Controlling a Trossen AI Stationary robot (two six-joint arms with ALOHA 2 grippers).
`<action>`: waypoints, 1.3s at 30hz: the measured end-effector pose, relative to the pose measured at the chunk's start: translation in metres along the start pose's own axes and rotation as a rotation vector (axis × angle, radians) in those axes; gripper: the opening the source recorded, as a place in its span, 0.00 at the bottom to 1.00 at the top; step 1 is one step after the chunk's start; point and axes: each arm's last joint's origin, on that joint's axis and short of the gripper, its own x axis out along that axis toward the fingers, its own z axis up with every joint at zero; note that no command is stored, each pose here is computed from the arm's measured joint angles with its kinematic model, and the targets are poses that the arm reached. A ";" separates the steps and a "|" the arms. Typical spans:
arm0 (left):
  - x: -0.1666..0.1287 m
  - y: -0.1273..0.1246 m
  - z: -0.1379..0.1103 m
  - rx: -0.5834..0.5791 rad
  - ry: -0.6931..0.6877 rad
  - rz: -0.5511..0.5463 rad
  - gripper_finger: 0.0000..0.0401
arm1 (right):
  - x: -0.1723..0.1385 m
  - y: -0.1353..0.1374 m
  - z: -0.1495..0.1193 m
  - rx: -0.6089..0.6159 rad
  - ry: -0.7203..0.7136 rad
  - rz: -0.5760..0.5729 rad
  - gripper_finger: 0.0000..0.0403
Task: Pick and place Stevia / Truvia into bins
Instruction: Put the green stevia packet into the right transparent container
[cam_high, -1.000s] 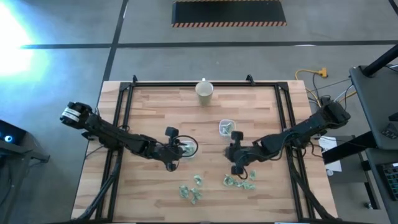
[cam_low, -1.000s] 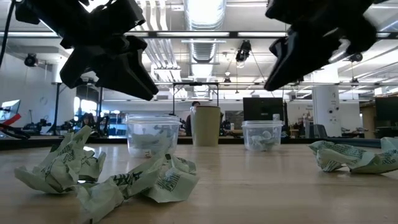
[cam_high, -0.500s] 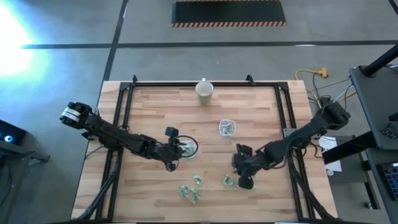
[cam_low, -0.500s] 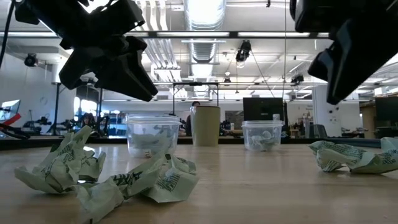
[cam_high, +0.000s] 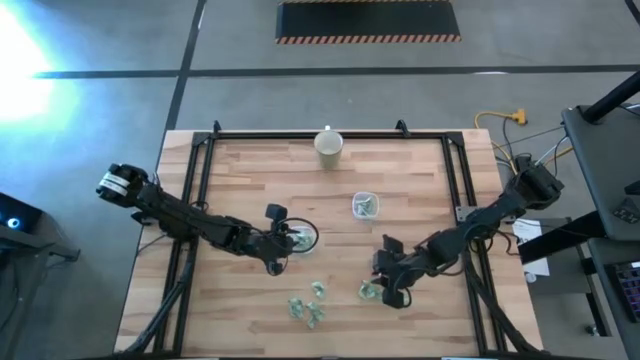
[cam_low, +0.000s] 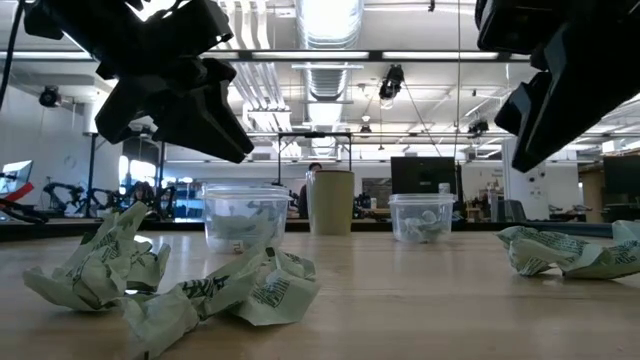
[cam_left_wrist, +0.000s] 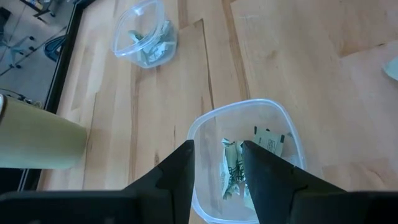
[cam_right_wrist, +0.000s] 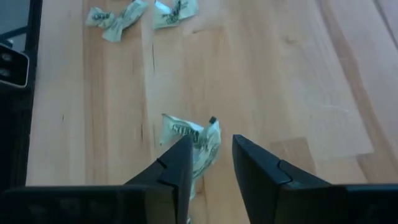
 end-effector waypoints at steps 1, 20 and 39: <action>0.000 0.000 0.000 0.000 0.000 0.000 0.30 | 0.000 0.000 0.000 0.001 -0.003 -0.002 0.27; 0.000 0.000 0.000 0.001 0.001 0.000 0.30 | 0.040 0.001 -0.013 -0.036 0.058 -0.011 0.35; 0.000 0.000 0.000 0.001 0.001 0.000 0.30 | 0.047 -0.001 -0.017 -0.081 0.082 -0.037 0.10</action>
